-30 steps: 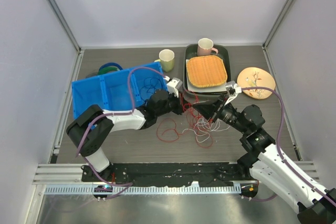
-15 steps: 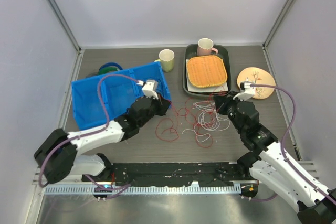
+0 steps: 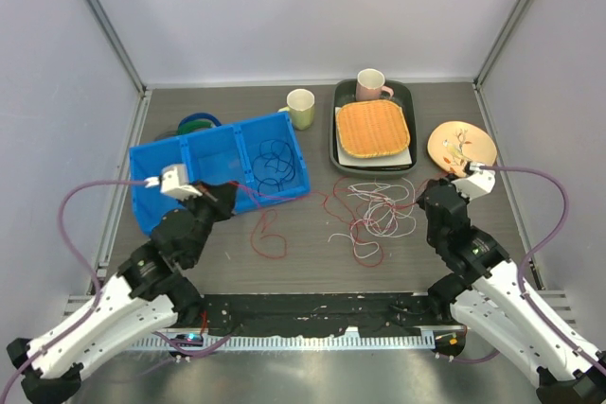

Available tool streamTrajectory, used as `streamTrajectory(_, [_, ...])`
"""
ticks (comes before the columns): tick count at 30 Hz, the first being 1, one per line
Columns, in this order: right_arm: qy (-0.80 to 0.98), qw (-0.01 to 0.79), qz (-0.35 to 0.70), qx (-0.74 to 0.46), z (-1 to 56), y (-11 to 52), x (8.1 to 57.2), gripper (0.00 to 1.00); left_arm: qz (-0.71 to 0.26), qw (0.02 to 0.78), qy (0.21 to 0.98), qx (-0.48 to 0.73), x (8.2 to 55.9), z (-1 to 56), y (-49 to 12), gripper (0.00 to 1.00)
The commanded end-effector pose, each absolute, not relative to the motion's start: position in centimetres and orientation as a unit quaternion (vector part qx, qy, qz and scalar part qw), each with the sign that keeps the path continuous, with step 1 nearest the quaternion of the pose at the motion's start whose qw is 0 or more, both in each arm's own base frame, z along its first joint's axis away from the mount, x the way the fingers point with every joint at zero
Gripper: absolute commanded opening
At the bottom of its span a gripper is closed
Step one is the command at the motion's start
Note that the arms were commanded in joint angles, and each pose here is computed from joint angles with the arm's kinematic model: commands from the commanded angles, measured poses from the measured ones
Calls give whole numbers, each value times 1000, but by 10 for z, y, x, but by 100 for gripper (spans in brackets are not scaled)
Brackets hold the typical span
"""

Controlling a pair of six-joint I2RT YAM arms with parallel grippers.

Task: Untangle the cables

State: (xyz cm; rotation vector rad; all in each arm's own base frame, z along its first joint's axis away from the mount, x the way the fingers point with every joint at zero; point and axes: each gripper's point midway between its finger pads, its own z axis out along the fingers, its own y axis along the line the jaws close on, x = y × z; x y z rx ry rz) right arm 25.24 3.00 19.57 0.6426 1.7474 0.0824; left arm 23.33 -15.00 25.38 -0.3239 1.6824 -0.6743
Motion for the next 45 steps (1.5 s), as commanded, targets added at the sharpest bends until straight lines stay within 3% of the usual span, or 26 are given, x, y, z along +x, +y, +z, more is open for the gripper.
streamTrajectory(1, [720,613,7,325,215,11,250,1,-225,620,714,-235,216,255,-83,0])
streamTrajectory(15, [720,610,-30,329,215,0,248,1,-207,645,630,-379,183,255,1,0])
streamTrajectory(22, [741,608,29,285,212,30,261,3,-246,627,669,-315,198,262,-46,0])
streamTrajectory(26, [748,606,60,262,209,43,264,9,-311,584,711,-238,214,255,-114,0])
streamTrajectory(29, [752,605,76,249,206,52,268,9,-394,563,702,-185,219,275,-164,0])
streamTrajectory(33, [769,591,88,229,197,65,272,9,-426,506,741,-120,233,268,-228,0])
streamTrajectory(36, [785,577,82,211,191,72,275,12,-494,478,723,-69,229,289,-269,0])
streamTrajectory(41, [803,557,74,198,180,78,279,22,-509,447,735,-22,227,286,-309,0])
streamTrajectory(45, [810,550,67,191,176,81,281,32,-451,447,772,-35,232,244,-294,0])
